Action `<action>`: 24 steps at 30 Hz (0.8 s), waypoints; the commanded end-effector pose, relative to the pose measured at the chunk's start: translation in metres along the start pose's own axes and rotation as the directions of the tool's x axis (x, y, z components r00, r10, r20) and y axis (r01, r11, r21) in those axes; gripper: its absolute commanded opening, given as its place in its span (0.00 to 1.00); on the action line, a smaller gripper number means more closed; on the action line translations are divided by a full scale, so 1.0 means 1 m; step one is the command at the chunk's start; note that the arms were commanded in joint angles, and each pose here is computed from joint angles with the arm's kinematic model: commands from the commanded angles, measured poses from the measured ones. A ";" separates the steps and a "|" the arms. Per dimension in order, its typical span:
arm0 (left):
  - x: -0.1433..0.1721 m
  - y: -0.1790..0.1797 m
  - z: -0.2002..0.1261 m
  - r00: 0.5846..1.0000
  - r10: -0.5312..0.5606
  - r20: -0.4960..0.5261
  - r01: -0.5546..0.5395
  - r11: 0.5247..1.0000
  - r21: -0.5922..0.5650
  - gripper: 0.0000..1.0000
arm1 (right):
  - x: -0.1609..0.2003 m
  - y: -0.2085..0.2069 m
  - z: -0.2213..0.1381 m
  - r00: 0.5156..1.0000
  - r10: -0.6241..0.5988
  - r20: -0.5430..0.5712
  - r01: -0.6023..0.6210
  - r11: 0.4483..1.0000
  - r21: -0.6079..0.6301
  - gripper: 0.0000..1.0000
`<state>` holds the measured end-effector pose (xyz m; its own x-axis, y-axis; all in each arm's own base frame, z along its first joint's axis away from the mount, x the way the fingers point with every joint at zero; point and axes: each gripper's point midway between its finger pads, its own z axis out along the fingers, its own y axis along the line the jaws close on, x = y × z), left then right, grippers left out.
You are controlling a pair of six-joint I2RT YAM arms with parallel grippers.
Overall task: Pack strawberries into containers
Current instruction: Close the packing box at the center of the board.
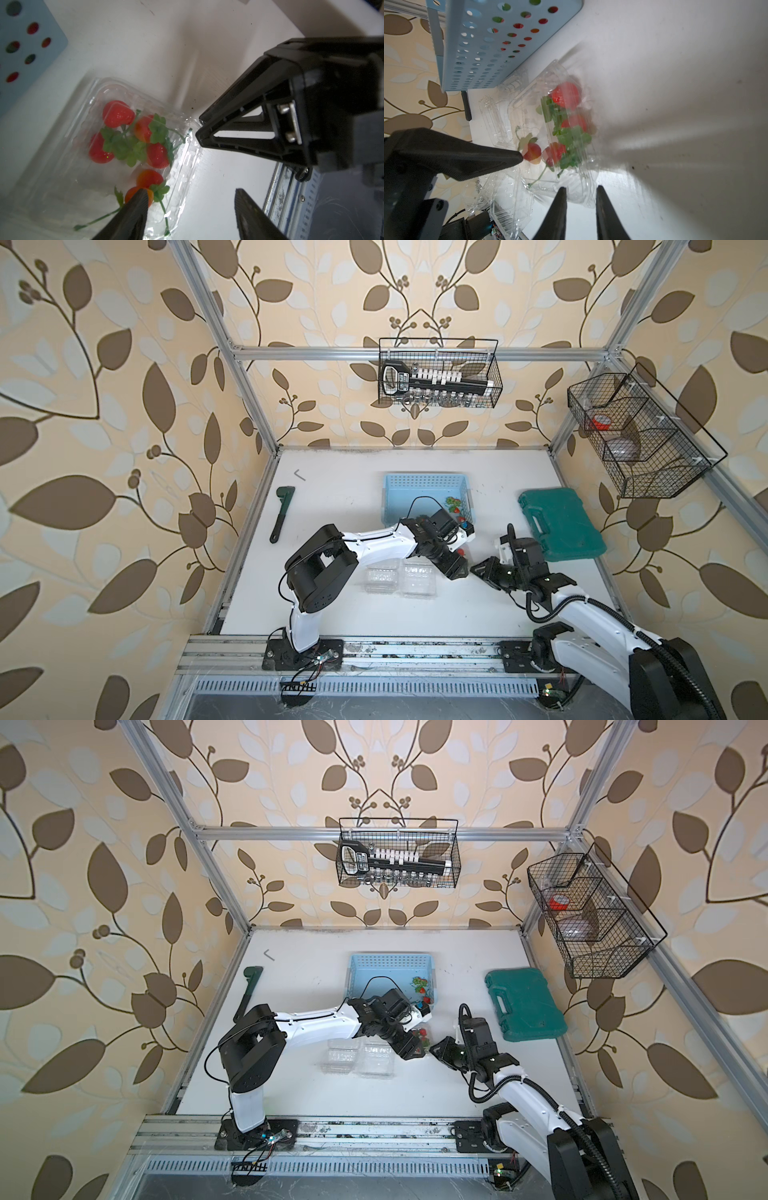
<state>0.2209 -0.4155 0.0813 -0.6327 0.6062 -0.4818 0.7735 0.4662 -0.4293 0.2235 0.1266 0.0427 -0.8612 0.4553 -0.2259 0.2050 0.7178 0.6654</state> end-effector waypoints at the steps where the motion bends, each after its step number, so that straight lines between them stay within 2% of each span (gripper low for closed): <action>1: 0.002 -0.002 0.003 1.000 0.018 -0.006 -0.018 1.000 -0.003 0.68 | 0.014 -0.022 0.003 0.999 0.040 -0.032 -0.037 0.997 0.068 0.23; 17: 0.007 0.001 0.006 1.000 0.014 -0.017 -0.014 1.000 -0.008 0.68 | 0.014 -0.025 0.002 0.999 0.041 -0.030 -0.039 0.995 0.087 0.20; 18: 0.007 0.001 0.006 1.000 0.014 -0.015 -0.014 1.000 -0.009 0.68 | 0.014 -0.026 0.001 0.999 0.040 -0.029 -0.037 0.995 0.090 0.21; 21: 0.004 0.001 0.002 1.000 0.016 -0.006 -0.017 1.000 -0.018 0.69 | 0.012 -0.024 -0.001 0.999 0.028 -0.022 -0.026 0.995 0.098 0.36; 24: -0.006 -0.002 -0.008 0.999 0.038 0.026 -0.038 0.999 -0.033 0.70 | 0.004 -0.018 -0.008 1.000 0.004 0.000 -0.004 0.995 0.104 0.40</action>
<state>0.2230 -0.4149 0.0806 -0.6321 0.6044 -0.4849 0.7746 0.4739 -0.4189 0.2170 0.1210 0.0374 -0.8623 0.4569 -0.2181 0.2288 0.7359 0.6372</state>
